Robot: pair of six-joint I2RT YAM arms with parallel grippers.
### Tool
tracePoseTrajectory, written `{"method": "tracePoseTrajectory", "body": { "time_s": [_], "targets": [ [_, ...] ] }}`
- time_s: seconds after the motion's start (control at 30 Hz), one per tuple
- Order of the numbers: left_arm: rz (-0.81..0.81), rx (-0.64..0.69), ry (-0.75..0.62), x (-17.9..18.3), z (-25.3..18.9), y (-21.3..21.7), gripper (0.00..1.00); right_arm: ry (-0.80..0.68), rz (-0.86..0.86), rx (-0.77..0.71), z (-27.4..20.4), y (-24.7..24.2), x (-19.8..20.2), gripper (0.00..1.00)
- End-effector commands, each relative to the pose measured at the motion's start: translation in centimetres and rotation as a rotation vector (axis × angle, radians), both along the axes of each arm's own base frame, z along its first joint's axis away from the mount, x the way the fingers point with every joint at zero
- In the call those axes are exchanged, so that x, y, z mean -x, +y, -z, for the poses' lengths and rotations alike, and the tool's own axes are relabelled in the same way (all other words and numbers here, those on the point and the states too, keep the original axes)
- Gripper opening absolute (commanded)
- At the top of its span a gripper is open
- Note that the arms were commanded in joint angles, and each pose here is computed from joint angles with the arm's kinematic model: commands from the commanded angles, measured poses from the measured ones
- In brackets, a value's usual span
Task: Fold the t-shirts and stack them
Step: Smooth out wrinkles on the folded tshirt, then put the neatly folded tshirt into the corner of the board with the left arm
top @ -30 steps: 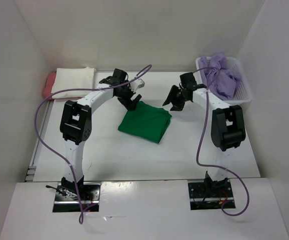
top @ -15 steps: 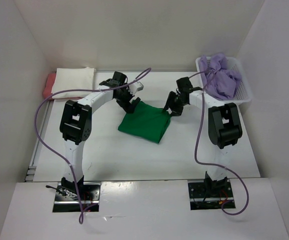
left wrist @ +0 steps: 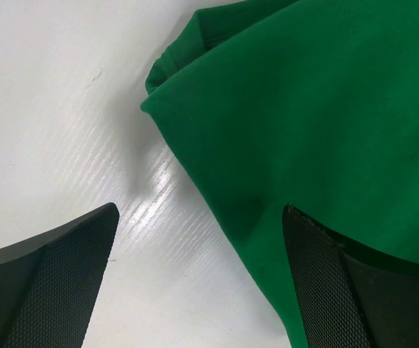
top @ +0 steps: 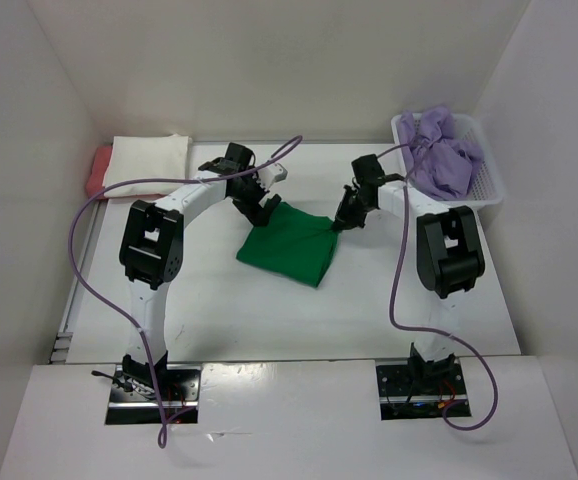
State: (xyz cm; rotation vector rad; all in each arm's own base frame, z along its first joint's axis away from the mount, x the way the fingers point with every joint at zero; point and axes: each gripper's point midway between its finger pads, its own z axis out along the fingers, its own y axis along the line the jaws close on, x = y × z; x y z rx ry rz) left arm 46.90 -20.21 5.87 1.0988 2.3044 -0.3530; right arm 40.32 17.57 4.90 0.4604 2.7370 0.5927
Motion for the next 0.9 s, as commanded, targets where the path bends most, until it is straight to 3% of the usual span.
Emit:
{"method": "tracePoseTrajectory", "body": {
  "time_s": [0.0,0.1,0.13,0.17,0.27,0.47,0.73,0.87],
  "targets": [
    [0.005,0.019,-0.016,-0.2,-0.7,-0.1,1.0,-0.126,0.027,-0.017,-5.8,0.1,-0.5,0.0],
    [0.005,0.016,-0.008,0.1,-0.4,0.0,1.0,-0.121,0.033,-0.004,-5.8,-0.2,-0.2,0.04],
    [0.01,0.024,-0.005,0.2,-0.5,-0.1,1.0,-0.107,0.033,0.0,-5.2,-0.2,-0.1,0.11],
    [0.01,0.024,-0.005,0.2,-0.5,-0.1,1.0,-0.081,0.033,0.007,-4.4,-0.3,0.1,0.36],
    [0.015,0.062,0.01,0.1,-0.5,-0.5,1.0,-0.039,0.023,0.037,-2.3,-0.8,-0.2,0.5],
    [0.053,0.249,0.235,3.1,1.0,-2.7,1.0,-0.059,0.023,0.056,-2.8,-1.3,0.0,0.58],
    [0.027,0.271,0.491,7.4,5.0,-2.9,1.0,-0.084,0.054,0.049,-5.1,-2.4,2.2,0.58],
    [0.05,0.31,0.588,10.0,6.2,-4.6,0.85,-0.118,0.078,0.027,-7.3,-3.0,2.4,0.58]
  ]
}}
